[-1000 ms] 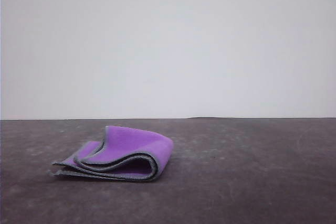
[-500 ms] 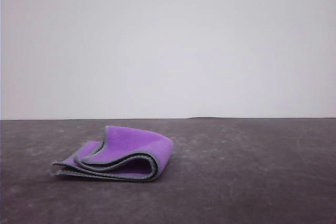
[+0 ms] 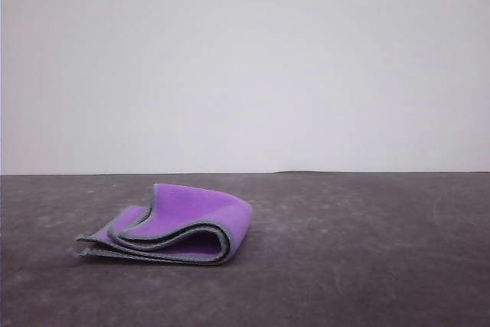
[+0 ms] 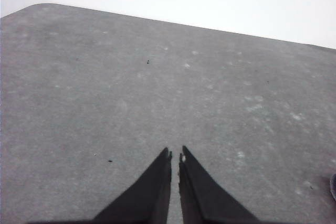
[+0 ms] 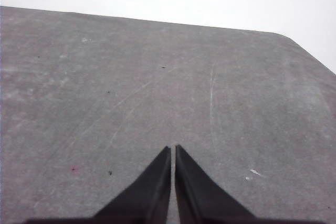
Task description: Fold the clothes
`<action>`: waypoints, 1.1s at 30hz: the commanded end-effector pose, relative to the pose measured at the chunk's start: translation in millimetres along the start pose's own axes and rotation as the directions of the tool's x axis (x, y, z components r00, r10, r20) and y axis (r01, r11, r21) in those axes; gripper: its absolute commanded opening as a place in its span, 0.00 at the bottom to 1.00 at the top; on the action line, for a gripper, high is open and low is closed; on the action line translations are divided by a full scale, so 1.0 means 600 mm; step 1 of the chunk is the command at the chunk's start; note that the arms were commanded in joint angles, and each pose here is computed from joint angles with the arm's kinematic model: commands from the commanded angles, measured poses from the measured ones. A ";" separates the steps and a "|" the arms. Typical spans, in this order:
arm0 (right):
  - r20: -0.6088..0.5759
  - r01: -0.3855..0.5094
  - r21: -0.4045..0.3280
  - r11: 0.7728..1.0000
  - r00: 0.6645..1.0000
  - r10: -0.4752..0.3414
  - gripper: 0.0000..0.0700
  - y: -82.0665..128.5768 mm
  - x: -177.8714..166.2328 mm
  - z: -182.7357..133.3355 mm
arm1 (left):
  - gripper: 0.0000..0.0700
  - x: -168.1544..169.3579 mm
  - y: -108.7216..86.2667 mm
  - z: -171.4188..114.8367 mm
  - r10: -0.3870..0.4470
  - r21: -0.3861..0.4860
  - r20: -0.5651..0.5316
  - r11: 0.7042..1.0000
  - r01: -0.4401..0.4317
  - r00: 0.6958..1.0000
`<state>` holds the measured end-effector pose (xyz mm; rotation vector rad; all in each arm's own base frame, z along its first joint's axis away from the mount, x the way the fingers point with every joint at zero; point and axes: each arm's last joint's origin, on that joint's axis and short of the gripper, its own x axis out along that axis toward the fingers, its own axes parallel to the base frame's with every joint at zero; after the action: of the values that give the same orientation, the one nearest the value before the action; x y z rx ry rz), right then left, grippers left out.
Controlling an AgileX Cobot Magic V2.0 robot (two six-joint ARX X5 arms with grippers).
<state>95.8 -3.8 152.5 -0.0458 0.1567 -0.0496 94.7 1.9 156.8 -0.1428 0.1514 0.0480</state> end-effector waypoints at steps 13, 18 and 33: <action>0.008 0.002 0.013 1.000 1.000 -0.002 0.01 0.000 0.001 0.000 | 0.02 0.003 0.002 -0.012 0.006 -0.002 -0.025 1.000 -0.006 1.000; 0.008 0.002 0.013 1.000 1.000 -0.002 0.01 0.000 0.001 0.000 | 0.02 0.003 0.002 -0.012 0.006 -0.002 -0.025 1.000 -0.006 1.000; 0.008 0.002 0.012 1.000 1.000 -0.002 0.01 0.000 0.001 0.000 | 0.02 0.003 0.002 -0.012 0.006 -0.002 -0.025 1.000 -0.006 1.000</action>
<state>95.8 -3.8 152.5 -0.0458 0.1567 -0.0496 94.7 1.9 156.8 -0.1427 0.1514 0.0480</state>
